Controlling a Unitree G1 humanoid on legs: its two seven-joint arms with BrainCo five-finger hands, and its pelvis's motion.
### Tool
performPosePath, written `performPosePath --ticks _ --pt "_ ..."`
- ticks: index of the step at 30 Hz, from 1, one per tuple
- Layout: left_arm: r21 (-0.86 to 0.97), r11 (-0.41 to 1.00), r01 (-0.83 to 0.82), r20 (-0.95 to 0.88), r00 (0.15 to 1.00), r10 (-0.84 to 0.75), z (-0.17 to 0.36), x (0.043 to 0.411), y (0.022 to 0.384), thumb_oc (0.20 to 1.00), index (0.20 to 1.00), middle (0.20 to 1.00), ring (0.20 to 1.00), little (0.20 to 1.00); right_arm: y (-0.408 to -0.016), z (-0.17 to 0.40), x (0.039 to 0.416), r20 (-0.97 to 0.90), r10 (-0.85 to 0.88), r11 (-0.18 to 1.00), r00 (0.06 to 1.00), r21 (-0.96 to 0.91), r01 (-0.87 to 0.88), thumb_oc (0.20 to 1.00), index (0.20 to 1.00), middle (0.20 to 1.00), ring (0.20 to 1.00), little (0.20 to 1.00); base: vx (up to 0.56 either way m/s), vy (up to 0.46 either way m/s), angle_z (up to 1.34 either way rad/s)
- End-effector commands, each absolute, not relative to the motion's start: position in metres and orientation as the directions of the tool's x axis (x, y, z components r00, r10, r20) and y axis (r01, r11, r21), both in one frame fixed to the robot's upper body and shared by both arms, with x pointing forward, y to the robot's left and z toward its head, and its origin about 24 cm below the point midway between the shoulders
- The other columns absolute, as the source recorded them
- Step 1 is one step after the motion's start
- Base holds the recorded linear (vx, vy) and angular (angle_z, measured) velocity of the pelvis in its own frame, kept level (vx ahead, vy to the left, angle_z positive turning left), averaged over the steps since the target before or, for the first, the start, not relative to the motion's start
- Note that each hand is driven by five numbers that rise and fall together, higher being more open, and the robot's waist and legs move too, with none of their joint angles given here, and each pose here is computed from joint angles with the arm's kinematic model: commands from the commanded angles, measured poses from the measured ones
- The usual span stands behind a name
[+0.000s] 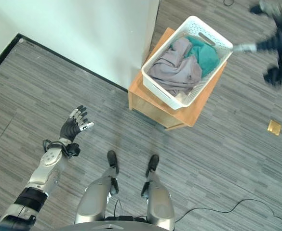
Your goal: Pick up bed clothes into laundry basket.
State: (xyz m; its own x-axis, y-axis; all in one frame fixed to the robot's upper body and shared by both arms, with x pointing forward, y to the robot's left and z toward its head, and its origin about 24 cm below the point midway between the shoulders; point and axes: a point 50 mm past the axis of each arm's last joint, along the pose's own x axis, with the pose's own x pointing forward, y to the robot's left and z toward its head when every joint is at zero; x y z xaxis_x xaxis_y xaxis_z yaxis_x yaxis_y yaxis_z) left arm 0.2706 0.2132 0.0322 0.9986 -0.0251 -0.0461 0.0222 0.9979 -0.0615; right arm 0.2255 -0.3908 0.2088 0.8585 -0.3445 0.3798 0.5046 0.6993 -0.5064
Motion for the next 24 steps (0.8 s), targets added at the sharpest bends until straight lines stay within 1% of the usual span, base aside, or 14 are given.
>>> performPosePath --ticks 1,2,3,5,6,8,9,11,13,15,18,19,21,24 --pt "-0.032 0.999 0.028 -0.003 1.0 -0.029 0.038 0.282 0.204 1.0 1.0 1.0 1.0 1.0 -0.365 0.209 0.249 0.481 -0.314 0.783 0.819 -0.357 0.51 1.0 1.0 1.0 1.0 1.0 0.07 -0.005 -0.31" --pt "-0.019 1.0 0.025 -0.007 1.0 -0.025 0.038 0.283 0.204 1.0 1.0 1.0 1.0 1.0 -0.357 0.197 0.244 0.487 -0.334 0.787 0.807 -0.327 0.523 1.0 1.0 1.0 1.0 1.0 0.1 -0.007 -0.4" --pt "-0.006 1.0 0.024 -0.019 1.0 -0.024 0.035 0.285 0.199 1.0 1.0 1.0 1.0 1.0 -0.338 0.16 0.236 0.438 -0.351 0.831 0.828 -0.261 0.49 1.0 1.0 1.0 1.0 1.0 0.06 -0.017 -0.4" --pt "-0.012 1.0 0.028 -0.023 0.999 -0.028 0.033 0.286 0.195 1.0 1.0 1.0 1.0 1.0 -0.33 0.145 0.23 0.414 -0.363 0.848 0.835 -0.225 0.48 1.0 1.0 1.0 1.0 1.0 0.06 -0.014 -0.23" --pt "-0.014 0.999 0.029 -0.029 0.999 -0.03 0.03 0.288 0.189 1.0 1.0 1.0 1.0 1.0 -0.322 0.127 0.226 0.374 -0.391 0.873 0.841 -0.14 0.468 1.0 1.0 1.0 1.0 1.0 0.09 -0.019 -0.05" --pt "-0.046 0.999 0.011 -0.063 0.998 -0.014 0.022 0.291 0.179 1.0 1.0 1.0 1.0 1.0 -0.304 0.084 0.216 0.253 -0.454 0.891 0.854 0.114 0.44 1.0 1.0 1.0 1.0 1.0 0.08 -0.012 0.03" --pt "-0.075 0.997 0.012 -0.069 0.997 -0.017 0.02 0.293 0.171 1.0 1.0 1.0 1.0 1.0 -0.295 0.059 0.212 0.17 -0.497 0.847 0.851 0.31 0.432 1.0 1.0 1.0 1.0 1.0 0.07 0.007 0.04" --pt "-0.122 0.993 0.009 -0.093 0.995 -0.02 0.014 0.291 0.163 1.0 1.0 1.0 1.0 1.0 -0.282 0.018 0.201 0.001 -0.542 0.742 0.841 0.47 0.478 1.0 1.0 1.0 1.0 1.0 0.08 0.017 0.07" --pt "-0.167 0.986 -0.011 -0.109 0.994 -0.007 0.007 0.287 0.16 1.0 1.0 1.0 1.0 1.0 -0.269 -0.024 0.18 -0.182 -0.547 0.674 0.817 0.484 0.559 1.0 1.0 1.0 1.0 1.0 0.07 0.02 0.13" --pt "-0.19 0.981 -0.035 -0.125 0.992 0.011 0.002 0.283 0.162 1.0 1.0 1.0 1.0 1.0 -0.266 -0.043 0.17 -0.268 -0.523 0.692 0.809 0.421 0.586 1.0 1.0 1.0 1.0 1.0 0.04 0.02 0.05" --pt "-0.221 0.974 -0.042 -0.137 0.99 0.011 -0.003 0.28 0.16 1.0 1.0 1.0 1.0 1.0 -0.256 -0.061 0.168 -0.353 -0.445 0.736 0.823 0.38 0.56 1.0 1.0 1.0 1.0 1.0 0.01 0.009 -0.07" --pt "-0.221 0.974 -0.042 -0.137 0.99 0.011 -0.003 0.28 0.16 1.0 1.0 1.0 1.0 1.0 -0.256 -0.061 0.168 -0.353 -0.444 0.736 0.824 0.38 0.56 1.0 1.0 1.0 1.0 1.0 0.02 0.008 -0.14" --pt "-0.188 0.982 -0.03 -0.14 0.99 0.004 -0.005 0.278 0.161 1.0 1.0 1.0 1.0 1.0 -0.25 -0.066 0.166 -0.378 -0.381 0.782 0.844 0.355 0.512 1.0 1.0 1.0 1.0 1.0 0.03 -0.004 -0.12" --pt "-0.18 0.983 -0.038 -0.135 0.991 0.014 -0.004 0.278 0.163 1.0 1.0 1.0 1.0 1.0 -0.248 -0.062 0.17 -0.357 -0.36 0.8 0.862 0.357 0.482 1.0 1.0 1.0 1.0 1.0 0.01 -0.002 -0.02"
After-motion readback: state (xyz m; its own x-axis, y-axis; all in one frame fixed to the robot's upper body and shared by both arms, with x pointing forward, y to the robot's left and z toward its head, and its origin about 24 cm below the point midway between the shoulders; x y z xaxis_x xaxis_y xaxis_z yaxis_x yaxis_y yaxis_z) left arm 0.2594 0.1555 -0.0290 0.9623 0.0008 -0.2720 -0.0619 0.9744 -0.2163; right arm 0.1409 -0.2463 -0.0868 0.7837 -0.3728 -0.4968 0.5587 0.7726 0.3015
